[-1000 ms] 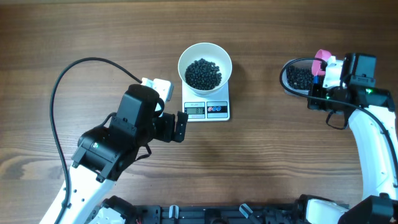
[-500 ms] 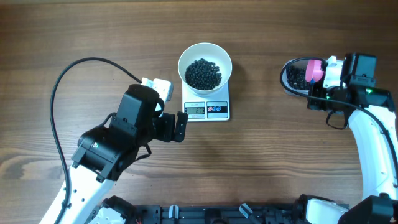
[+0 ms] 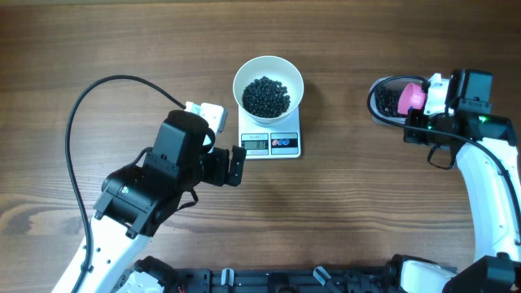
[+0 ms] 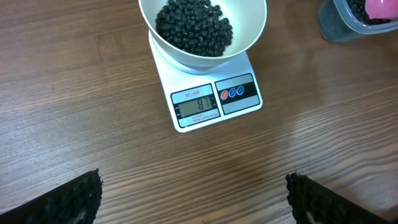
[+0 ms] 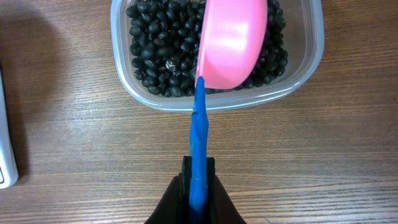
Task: Scoop item into bowl and weigh 150g on scale
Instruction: 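Dig the pink scoop into the tub beans and lift it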
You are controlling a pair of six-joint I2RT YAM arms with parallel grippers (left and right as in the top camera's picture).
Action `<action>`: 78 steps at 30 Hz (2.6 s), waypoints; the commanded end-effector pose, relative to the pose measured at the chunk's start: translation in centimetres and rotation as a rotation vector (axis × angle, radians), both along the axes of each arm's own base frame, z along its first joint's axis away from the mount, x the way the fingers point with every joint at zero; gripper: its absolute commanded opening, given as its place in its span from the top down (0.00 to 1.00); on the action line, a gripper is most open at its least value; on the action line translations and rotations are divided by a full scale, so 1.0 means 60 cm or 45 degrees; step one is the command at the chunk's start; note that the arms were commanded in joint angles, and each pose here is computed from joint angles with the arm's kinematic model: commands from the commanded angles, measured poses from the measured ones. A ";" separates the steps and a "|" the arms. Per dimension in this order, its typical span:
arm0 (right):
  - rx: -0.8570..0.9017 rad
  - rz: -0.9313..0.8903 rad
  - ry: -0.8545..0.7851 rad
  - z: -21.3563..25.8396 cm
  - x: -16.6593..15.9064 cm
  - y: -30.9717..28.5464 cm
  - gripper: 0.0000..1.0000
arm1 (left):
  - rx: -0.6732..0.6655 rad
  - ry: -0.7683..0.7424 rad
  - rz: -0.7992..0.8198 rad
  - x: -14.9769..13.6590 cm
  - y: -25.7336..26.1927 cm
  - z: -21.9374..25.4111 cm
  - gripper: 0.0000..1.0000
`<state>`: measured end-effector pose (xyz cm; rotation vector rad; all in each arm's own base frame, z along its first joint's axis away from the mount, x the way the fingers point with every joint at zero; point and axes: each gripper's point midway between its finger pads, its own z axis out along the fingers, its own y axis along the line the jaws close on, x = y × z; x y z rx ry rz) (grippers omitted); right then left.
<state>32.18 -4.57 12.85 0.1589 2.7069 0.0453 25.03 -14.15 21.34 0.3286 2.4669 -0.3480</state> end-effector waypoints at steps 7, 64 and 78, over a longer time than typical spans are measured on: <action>-0.037 0.003 -0.125 0.024 0.031 -0.006 0.96 | 0.001 -0.008 -0.027 -0.002 -0.004 0.002 0.00; 0.709 0.203 -0.103 -0.034 0.017 0.039 0.96 | 0.001 -0.008 -0.027 -0.002 -0.004 0.002 0.00; 0.702 0.068 -0.075 -0.041 0.021 0.020 0.96 | 0.001 -0.008 -0.027 -0.002 -0.004 0.002 0.00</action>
